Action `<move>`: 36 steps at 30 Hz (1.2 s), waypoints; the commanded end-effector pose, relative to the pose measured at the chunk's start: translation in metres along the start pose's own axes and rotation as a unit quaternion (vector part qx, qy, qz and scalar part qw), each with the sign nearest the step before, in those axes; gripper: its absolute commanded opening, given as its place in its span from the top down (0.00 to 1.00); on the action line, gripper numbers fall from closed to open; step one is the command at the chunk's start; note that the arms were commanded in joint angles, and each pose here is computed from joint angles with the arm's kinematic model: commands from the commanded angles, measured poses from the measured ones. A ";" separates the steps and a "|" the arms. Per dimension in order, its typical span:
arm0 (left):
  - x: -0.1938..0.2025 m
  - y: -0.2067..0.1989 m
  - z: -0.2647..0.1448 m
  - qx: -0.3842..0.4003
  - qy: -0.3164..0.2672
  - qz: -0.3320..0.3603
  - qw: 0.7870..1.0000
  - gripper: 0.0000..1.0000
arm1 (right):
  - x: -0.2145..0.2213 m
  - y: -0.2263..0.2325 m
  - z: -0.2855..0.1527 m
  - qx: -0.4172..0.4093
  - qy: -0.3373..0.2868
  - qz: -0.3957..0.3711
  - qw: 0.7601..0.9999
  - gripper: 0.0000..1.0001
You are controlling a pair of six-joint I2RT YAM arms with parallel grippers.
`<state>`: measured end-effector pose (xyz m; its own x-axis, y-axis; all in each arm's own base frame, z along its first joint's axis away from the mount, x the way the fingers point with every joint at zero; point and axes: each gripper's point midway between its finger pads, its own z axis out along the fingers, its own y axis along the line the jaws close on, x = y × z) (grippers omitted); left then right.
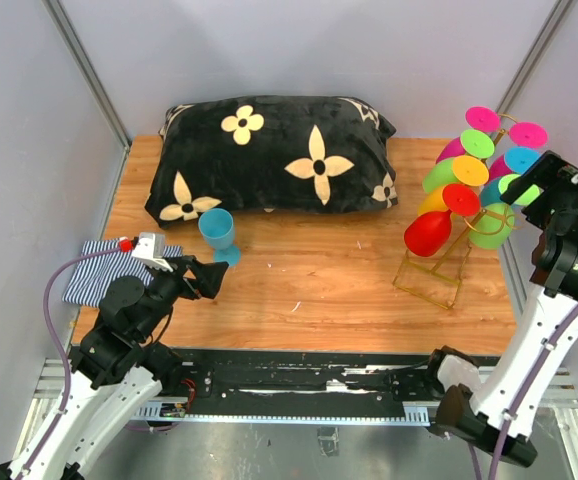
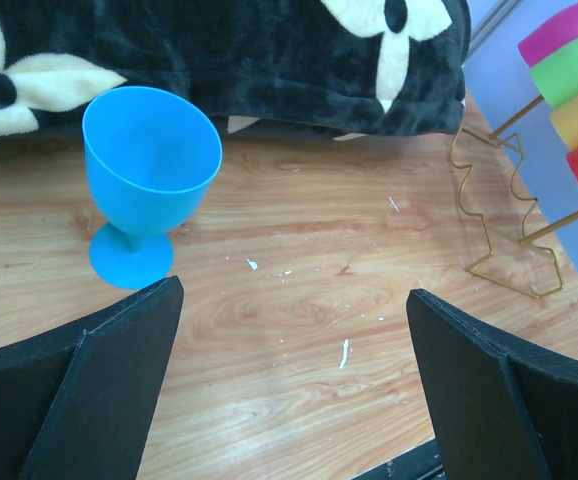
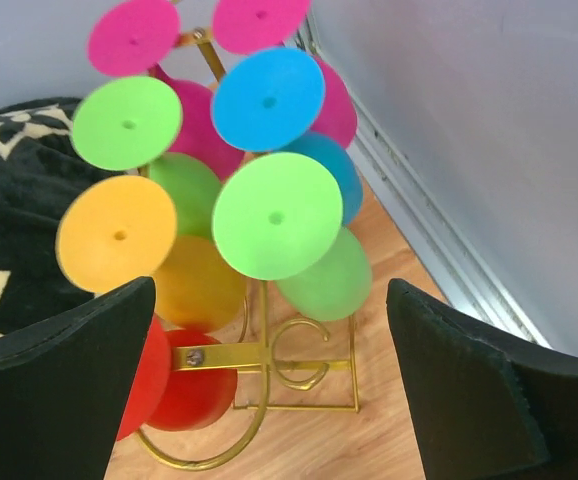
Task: Take the wine glass off the wine glass rack
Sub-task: Adjust the wine rack at the center of the board.
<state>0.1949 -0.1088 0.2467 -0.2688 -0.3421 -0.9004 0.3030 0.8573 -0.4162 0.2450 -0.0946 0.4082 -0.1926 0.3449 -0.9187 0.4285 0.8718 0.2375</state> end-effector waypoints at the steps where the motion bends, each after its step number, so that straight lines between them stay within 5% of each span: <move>1: -0.001 0.002 0.003 -0.003 -0.004 0.007 1.000 0.00 | 0.025 -0.008 0.011 -0.023 0.042 0.057 0.997 0.02; 15: 0.004 0.006 0.006 -0.015 0.005 0.006 1.000 0.00 | 0.013 -0.002 0.032 -0.114 0.026 0.150 0.982 0.24; 20: 0.005 0.006 0.007 -0.014 0.009 0.007 1.000 0.00 | 0.023 -0.004 0.023 -0.097 0.021 0.149 0.984 0.13; 25: 0.004 0.005 0.006 -0.012 0.007 0.007 1.000 0.00 | 0.032 -0.016 0.006 -0.044 0.012 0.148 0.988 0.12; 36: 0.003 0.004 0.006 -0.010 0.004 0.007 1.000 0.00 | 0.038 0.009 -0.003 -0.100 0.035 0.176 0.979 0.12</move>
<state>0.1985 -0.1099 0.2408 -0.2890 -0.3302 -0.8986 0.2883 0.8650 -0.4106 0.2403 -0.0766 0.3798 -0.1154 0.6289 -0.7688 0.2980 0.7603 0.5772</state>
